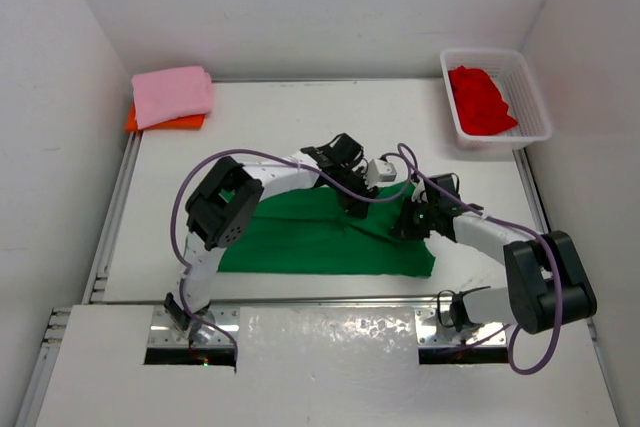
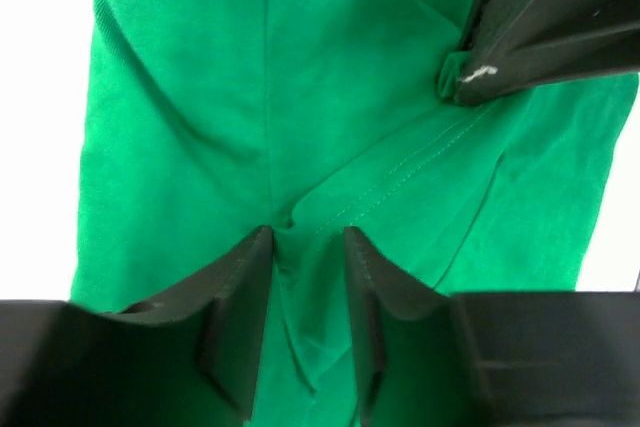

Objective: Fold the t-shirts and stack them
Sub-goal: Fold the other side of the tshirt into a rectangle

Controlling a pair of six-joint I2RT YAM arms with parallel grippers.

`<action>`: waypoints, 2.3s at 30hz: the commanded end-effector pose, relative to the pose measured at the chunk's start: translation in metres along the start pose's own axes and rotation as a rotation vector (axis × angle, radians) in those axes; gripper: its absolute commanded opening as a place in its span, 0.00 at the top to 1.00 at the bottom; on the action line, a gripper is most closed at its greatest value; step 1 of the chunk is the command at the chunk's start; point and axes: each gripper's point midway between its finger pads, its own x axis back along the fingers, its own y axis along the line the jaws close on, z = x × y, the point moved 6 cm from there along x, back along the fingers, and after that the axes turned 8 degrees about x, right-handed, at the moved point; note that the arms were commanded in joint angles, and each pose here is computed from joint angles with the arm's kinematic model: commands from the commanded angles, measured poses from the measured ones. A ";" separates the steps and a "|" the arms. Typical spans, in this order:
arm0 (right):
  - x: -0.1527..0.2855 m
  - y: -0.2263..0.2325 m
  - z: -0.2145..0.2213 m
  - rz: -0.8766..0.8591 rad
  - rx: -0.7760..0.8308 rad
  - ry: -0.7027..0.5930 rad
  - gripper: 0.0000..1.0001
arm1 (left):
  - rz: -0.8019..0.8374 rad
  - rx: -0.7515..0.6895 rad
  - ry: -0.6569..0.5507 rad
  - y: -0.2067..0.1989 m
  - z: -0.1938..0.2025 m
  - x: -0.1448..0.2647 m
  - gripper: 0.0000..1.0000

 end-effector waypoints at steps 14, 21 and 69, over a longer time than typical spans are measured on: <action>0.013 0.002 -0.009 -0.001 0.108 -0.052 1.00 | 0.071 -0.065 -0.077 -0.017 -0.023 0.034 1.00; 0.022 0.012 0.000 -0.111 0.218 -0.023 0.89 | 0.227 -0.119 -0.048 -0.043 0.008 0.044 1.00; 0.008 -0.023 -0.122 0.133 0.015 -0.274 0.62 | -0.421 0.328 0.051 0.097 0.143 0.243 0.43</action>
